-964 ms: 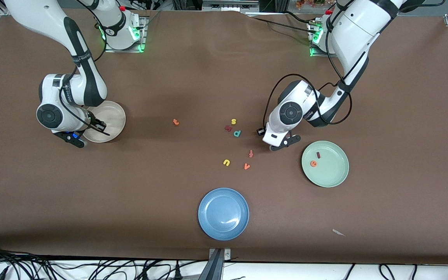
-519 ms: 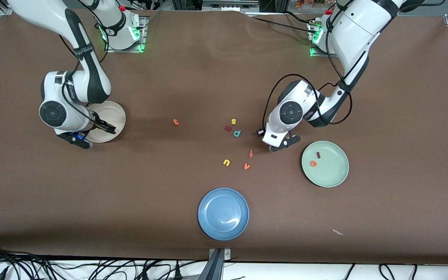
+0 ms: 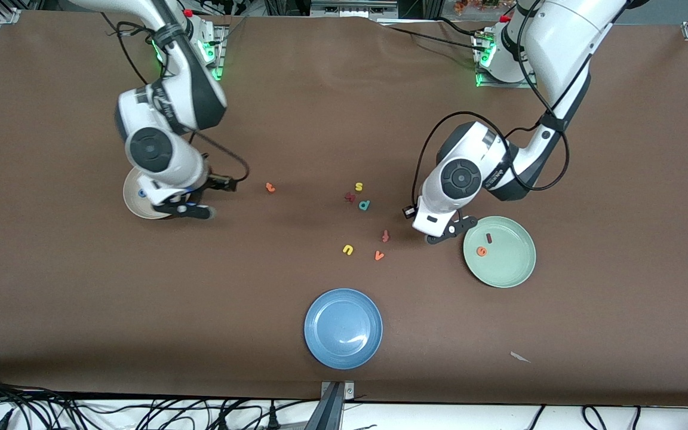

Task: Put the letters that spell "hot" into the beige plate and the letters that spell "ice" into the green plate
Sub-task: 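Carry the teal c to the green plate while the right gripper reaches letters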

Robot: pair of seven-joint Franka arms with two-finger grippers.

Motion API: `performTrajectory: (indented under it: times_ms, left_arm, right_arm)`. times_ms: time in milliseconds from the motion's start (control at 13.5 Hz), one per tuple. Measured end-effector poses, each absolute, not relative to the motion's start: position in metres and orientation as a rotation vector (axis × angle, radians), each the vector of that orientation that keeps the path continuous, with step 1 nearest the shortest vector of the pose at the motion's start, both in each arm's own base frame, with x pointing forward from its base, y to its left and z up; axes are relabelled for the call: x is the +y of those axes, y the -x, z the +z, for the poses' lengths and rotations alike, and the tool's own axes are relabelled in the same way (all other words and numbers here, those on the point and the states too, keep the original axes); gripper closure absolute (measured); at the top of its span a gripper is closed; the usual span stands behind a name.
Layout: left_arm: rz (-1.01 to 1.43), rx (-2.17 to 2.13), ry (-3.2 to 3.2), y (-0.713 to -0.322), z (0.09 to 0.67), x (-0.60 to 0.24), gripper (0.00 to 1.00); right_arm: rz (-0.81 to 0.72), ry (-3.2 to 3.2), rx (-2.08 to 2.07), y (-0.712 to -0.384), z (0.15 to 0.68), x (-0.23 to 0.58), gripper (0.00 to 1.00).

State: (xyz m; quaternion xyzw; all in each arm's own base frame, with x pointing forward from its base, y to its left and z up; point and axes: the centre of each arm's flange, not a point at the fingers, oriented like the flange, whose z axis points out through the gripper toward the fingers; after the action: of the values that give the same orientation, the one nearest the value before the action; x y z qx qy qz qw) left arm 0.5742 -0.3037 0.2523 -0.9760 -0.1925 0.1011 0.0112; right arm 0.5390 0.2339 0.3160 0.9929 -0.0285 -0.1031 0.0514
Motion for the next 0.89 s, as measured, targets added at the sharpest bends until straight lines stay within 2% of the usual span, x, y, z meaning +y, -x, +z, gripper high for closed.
performTrajectory:
  times_ms: [297,371,742,890]
  left_arm:
    - [0.355,-0.449,3.054,-0.591,0.266,-0.266,0.72]
    - [0.363,-0.399,3.057,-0.595,0.272,-0.254,0.72]
    - [0.37,-0.204,3.108,-0.626,0.292,-0.149,0.72]
    - [0.352,-0.105,3.101,-0.635,0.291,-0.106,0.72]
  right_arm:
    - [-0.336,-3.041,0.319,-0.528,0.295,0.266,0.01]
    - [-0.33,-3.043,0.397,-0.527,0.286,0.27,0.04]
    - [-0.196,-3.085,0.618,-0.499,0.229,0.29,0.05]
    - [-0.168,-3.095,0.645,-0.487,0.213,0.293,0.09]
